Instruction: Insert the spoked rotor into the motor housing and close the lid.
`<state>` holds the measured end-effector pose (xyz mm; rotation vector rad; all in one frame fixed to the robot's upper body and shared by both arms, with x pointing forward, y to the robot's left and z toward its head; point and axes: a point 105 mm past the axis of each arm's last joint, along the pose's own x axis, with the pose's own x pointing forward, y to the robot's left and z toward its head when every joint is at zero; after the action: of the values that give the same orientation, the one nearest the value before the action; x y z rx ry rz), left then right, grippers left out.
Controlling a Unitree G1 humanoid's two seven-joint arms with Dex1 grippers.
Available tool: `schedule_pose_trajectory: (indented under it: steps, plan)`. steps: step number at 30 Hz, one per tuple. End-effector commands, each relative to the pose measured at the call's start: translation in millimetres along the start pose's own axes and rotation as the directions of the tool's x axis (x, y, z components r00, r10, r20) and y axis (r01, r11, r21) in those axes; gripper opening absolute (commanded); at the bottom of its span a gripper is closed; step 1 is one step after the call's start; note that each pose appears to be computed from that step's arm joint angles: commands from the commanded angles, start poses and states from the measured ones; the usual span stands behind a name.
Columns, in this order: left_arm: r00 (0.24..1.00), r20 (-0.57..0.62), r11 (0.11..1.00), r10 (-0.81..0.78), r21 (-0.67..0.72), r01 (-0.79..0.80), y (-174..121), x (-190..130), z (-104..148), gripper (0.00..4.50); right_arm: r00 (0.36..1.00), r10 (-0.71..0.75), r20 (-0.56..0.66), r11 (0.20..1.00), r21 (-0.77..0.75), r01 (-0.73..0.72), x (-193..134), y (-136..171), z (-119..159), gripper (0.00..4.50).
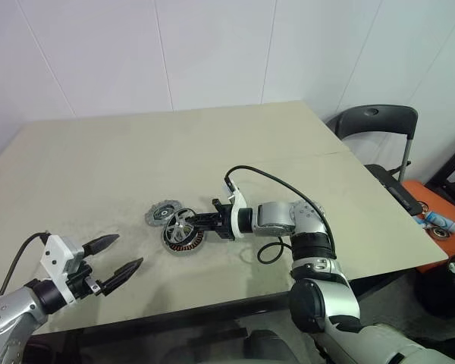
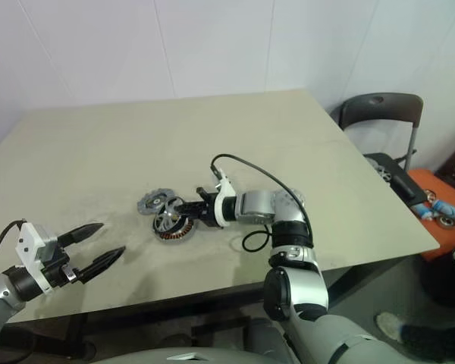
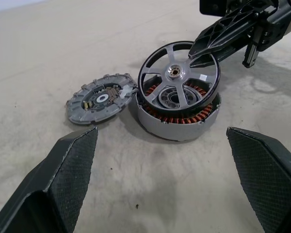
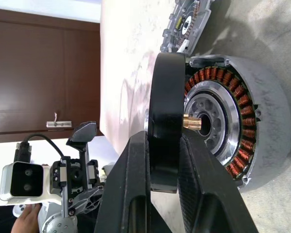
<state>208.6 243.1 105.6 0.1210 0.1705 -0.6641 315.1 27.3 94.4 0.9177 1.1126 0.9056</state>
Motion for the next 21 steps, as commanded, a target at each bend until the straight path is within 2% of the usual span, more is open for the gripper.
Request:
schedule_pose_trajectory:
  steps: [1, 10, 12, 16, 21]
  plan:
    - [0.999, 0.032, 0.999, -0.009, 0.046, 0.007, -0.7, 1.5, 10.8, 4.50, 0.979, 0.174, -0.104, 0.982, -0.059, -0.180, 35.9, 63.3, -20.8, 0.39]
    - [1.000, 0.031, 0.999, -0.006, 0.047, 0.004, 1.1, 1.4, 10.9, 4.50, 0.976, 0.176, -0.131, 0.980, -0.069, -0.187, 37.4, 64.9, -26.5, 0.39]
    - [1.000, 0.031, 0.999, -0.005, 0.048, 0.004, 1.4, 1.3, 11.1, 4.50, 0.975, 0.175, -0.134, 0.980, -0.076, -0.187, 37.5, 65.3, -27.3, 1.11]
    - [1.000, 0.031, 0.999, -0.005, 0.051, 0.004, 1.6, 1.5, 11.3, 4.50, 0.976, 0.173, -0.134, 0.979, -0.082, -0.185, 37.6, 65.6, -27.5, 2.26]
    - [1.000, 0.030, 0.999, -0.006, 0.052, 0.005, 1.9, 1.3, 11.3, 4.50, 0.979, 0.154, -0.130, 0.977, -0.129, -0.171, 35.3, 67.5, -26.1, 4.01]
